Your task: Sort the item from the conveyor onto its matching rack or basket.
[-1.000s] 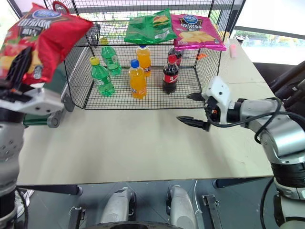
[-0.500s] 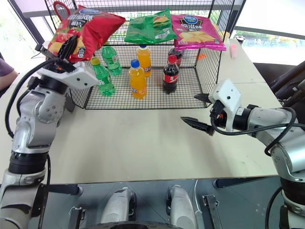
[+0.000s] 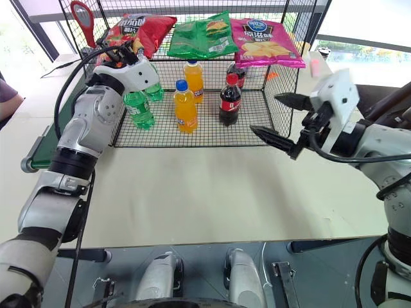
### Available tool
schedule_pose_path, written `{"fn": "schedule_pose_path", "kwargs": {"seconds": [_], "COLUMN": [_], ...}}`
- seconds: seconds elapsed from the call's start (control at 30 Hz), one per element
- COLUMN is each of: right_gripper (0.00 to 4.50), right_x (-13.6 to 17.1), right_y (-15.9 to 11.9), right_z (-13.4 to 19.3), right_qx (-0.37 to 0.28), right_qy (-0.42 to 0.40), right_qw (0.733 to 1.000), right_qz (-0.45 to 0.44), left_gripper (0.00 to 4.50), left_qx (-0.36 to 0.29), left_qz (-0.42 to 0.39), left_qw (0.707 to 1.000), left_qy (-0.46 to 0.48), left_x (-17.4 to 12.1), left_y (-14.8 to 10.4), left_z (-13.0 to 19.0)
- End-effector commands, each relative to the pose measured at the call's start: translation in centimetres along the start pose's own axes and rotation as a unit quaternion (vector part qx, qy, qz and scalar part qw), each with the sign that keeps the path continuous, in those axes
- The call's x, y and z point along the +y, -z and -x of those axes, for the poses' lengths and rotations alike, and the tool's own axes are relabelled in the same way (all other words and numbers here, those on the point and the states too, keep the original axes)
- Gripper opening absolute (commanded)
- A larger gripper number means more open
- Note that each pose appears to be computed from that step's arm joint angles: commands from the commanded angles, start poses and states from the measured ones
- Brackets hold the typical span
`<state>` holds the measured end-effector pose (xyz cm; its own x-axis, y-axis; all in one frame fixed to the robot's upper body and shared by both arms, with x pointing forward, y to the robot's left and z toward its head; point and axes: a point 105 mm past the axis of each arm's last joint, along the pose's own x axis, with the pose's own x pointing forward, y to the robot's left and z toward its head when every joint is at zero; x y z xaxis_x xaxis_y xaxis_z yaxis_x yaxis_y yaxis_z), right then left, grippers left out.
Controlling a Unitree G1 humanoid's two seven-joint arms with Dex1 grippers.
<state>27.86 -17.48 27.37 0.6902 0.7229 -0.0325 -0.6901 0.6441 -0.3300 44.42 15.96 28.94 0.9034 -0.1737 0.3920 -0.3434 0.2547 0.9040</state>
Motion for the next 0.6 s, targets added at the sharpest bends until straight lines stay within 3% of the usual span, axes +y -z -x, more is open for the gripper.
{"fn": "schedule_pose_path", "kwargs": {"seconds": [0.03, 0.23, 0.33, 0.5, 0.6], "right_gripper": [4.50, 4.50, 4.50, 4.50, 4.50], "right_x": [-0.7, -0.7, -0.7, -0.5, -0.4], "right_y": [-1.5, -1.3, -1.0, -0.5, -0.3], "right_z": [0.5, 0.4, 0.5, 0.5, 0.4], "right_qx": [-0.023, -0.021, -0.017, -0.012, -0.009], "right_qy": [0.022, 0.021, 0.020, 0.017, 0.014], "right_qw": [0.999, 0.999, 0.999, 1.000, 1.000], "right_qz": [0.023, 0.022, 0.021, 0.019, 0.017], "left_gripper": [0.01, 0.01, 1.19, 3.55, 3.55], "left_qx": [-0.005, -0.010, -0.017, -0.050, -0.064], "left_qz": [0.005, 0.015, 0.027, 0.016, 0.024], "left_qw": [1.000, 1.000, 0.999, 0.997, 0.997], "left_qy": [-0.014, -0.013, -0.029, -0.047, -0.036], "left_x": [0.8, 0.5, 1.0, 2.1, 2.3], "left_y": [-0.8, -1.6, -2.0, -3.1, -3.6], "left_z": [-1.0, -1.7, -1.5, -0.5, 0.4]}}
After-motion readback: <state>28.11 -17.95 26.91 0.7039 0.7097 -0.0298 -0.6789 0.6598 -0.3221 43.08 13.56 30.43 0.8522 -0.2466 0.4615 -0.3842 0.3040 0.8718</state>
